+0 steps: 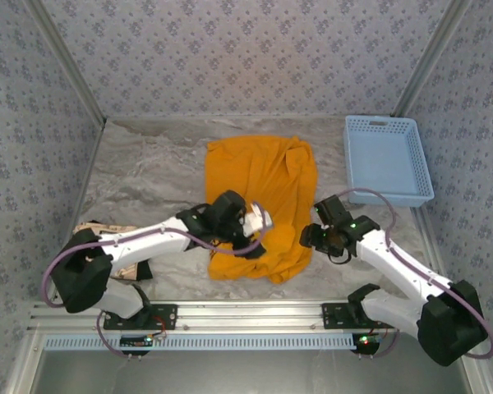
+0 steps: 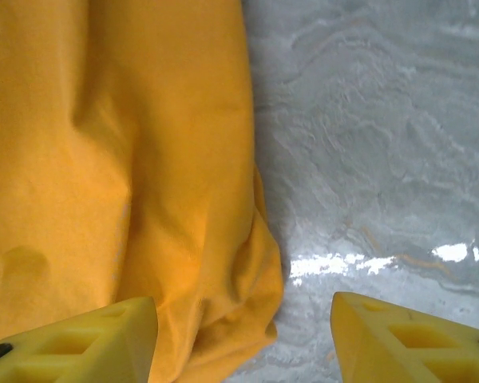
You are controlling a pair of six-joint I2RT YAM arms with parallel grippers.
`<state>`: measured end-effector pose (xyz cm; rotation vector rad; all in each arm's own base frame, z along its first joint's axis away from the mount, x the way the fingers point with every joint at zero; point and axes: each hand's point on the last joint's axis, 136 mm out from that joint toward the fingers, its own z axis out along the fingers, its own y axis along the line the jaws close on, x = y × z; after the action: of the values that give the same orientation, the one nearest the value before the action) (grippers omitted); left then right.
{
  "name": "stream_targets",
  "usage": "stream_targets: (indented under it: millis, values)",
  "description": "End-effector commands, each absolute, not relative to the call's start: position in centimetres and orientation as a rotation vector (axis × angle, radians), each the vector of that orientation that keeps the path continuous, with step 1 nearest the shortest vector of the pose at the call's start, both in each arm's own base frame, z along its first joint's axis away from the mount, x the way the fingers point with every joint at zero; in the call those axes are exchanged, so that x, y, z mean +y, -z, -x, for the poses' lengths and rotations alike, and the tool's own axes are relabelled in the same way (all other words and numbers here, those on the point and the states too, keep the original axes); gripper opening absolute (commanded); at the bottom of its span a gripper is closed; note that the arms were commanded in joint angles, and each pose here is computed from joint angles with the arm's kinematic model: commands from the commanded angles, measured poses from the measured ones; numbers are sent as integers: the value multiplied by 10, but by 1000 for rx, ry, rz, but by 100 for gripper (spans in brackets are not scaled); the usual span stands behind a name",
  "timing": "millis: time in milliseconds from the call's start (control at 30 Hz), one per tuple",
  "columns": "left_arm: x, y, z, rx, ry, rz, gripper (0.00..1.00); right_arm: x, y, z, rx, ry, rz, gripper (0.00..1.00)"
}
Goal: Fold the inside-out t-shirt
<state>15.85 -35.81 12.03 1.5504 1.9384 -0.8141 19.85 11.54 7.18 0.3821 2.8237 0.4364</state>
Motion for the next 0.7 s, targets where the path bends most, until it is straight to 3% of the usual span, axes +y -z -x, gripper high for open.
stream_targets:
  millis: [0, 233, 500, 667]
  values:
    - [-377, -106, -131, 1644, 763, -1912, 57, 112, -68, -176, 2927, -572, -466, 62]
    - [-407, -74, -111, 1568, 665, -2162, 58, 70, -81, -197, 2787, -581, -610, 61]
    - [-428, -38, -96, 1511, 603, -2335, 53, 62, -88, -207, 2687, -650, -659, 60]
    - [-425, -16, -114, 1519, 442, -2355, 37, 59, -91, -208, 2657, -693, -691, 59]
